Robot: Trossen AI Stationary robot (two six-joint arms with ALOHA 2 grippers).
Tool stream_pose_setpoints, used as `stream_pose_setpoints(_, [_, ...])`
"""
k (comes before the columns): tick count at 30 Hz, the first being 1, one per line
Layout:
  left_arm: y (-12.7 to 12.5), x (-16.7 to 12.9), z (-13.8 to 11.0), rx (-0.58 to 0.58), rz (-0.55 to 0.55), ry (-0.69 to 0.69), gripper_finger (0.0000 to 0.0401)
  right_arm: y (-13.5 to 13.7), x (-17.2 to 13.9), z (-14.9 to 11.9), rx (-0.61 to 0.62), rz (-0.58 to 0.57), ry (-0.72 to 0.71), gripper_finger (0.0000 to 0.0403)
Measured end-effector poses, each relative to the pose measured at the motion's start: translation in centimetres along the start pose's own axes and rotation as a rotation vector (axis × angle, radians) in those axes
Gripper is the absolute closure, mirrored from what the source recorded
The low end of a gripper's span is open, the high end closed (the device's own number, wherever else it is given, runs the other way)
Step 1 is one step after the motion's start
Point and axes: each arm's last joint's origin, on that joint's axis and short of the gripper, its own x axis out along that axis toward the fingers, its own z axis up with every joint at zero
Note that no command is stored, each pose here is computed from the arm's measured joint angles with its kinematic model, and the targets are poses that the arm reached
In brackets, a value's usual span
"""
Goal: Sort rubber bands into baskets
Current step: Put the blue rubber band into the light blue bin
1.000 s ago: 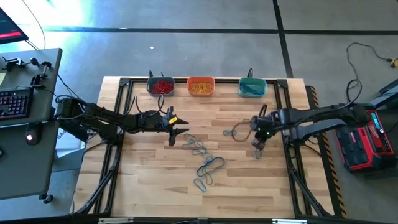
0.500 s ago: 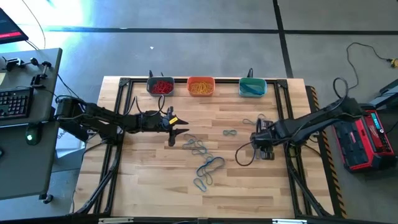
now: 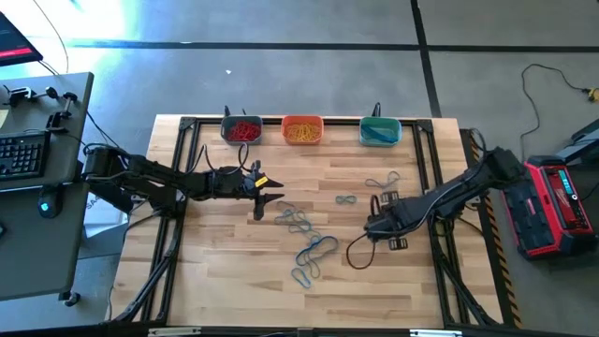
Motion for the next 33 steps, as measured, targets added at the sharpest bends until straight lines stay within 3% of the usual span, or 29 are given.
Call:
stream_pose_setpoints(7, [0.0, 0.0, -0.2, -0.001, 0.0, 0.02, 0.0264, 0.7, 0.4, 0.6, -0.171, -0.005, 0.029, 0.0251])
stream_pose_setpoints(13, [0.0, 0.0, -0.3, 0.0, 0.0, 0.029, 0.0264, 0.9, 0.9, 1.6, -0.218, 0.001, -0.044, 0.0278])
stream_pose_setpoints(24, [0.0, 0.0, -0.3, -0.001, 0.0, 0.029, 0.0264, 0.5, 2.1, 2.4, -0.158, 0.147, 0.028, 0.0394])
stream_pose_setpoints(33, [0.0, 0.0, -0.3, 0.0, 0.0, 0.028, 0.0264, -1.0, -0.4, 4.1, -0.008, 0.095, -0.035, 0.0402])
